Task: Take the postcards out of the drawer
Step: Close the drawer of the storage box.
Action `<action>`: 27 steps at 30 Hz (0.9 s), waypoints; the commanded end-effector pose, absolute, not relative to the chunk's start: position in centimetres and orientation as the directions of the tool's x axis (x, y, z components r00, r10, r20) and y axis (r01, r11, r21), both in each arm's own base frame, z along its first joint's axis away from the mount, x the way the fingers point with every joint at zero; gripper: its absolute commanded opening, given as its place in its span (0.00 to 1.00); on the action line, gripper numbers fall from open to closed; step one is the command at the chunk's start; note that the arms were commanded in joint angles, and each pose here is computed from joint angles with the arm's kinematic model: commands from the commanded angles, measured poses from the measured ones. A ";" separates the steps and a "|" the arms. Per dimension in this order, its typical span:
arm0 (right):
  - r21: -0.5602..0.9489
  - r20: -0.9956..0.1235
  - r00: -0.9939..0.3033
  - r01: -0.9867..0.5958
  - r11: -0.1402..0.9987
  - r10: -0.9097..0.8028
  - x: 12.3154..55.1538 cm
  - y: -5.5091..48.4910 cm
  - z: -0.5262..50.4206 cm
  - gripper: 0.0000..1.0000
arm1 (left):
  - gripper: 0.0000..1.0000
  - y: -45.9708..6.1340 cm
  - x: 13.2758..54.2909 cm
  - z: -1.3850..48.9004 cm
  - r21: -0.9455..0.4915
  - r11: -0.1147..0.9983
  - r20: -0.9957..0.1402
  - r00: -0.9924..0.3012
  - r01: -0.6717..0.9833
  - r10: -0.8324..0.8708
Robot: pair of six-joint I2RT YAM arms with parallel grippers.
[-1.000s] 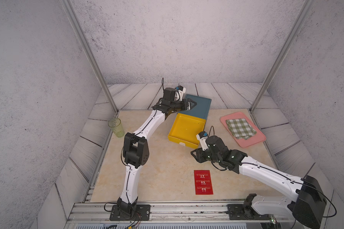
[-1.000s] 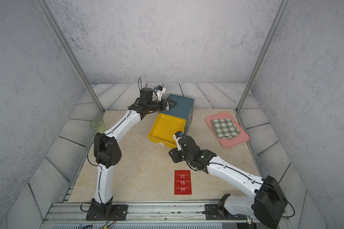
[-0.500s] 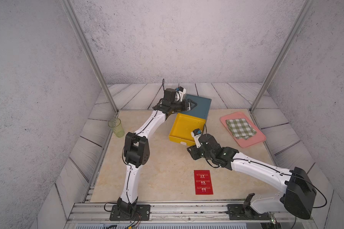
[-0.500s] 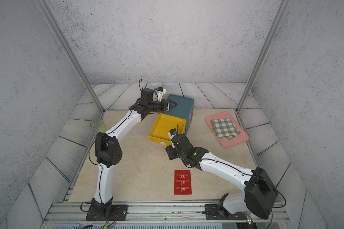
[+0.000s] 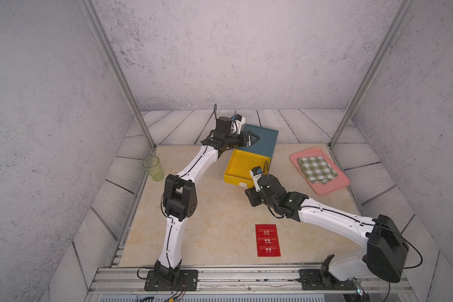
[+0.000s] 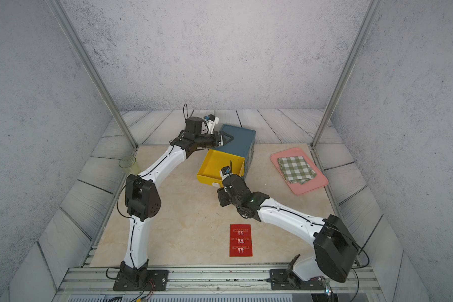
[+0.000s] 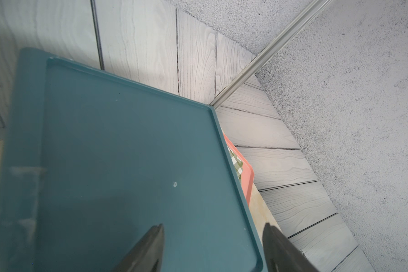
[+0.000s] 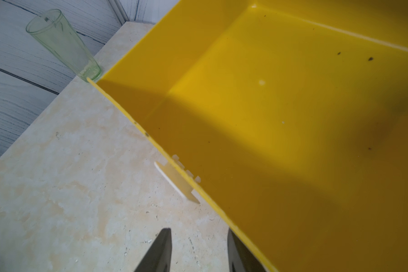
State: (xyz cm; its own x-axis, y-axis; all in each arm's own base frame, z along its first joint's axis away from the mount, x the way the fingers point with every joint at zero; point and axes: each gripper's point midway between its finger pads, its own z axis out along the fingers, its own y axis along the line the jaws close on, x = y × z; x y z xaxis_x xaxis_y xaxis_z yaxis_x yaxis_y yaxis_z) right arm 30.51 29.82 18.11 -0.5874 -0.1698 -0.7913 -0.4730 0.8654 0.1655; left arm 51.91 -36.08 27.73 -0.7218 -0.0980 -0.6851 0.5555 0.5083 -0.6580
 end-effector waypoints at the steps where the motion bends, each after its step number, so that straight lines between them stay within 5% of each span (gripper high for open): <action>1: 0.129 -0.847 -0.516 -0.431 0.893 -0.127 32.6 29.7 20.1 0.43 | 0.72 -36.0 52.0 25.8 -0.665 0.523 -0.659 -0.748 0.533 -0.075; 27: 0.108 -0.928 -0.373 -0.290 0.951 -0.009 38.7 26.9 20.0 0.40 | 0.72 -35.8 51.7 25.6 -0.668 0.528 -0.649 -0.758 0.524 -0.070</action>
State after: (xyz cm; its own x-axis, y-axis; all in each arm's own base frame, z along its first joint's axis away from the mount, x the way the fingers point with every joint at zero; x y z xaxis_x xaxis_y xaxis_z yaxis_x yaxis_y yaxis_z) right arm 37.48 27.55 20.37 -0.3901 -0.0359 -0.9201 -0.3211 0.9418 0.0994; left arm 51.85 -36.07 27.59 -0.7194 -0.0898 -0.6887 0.5600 0.5114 -0.6517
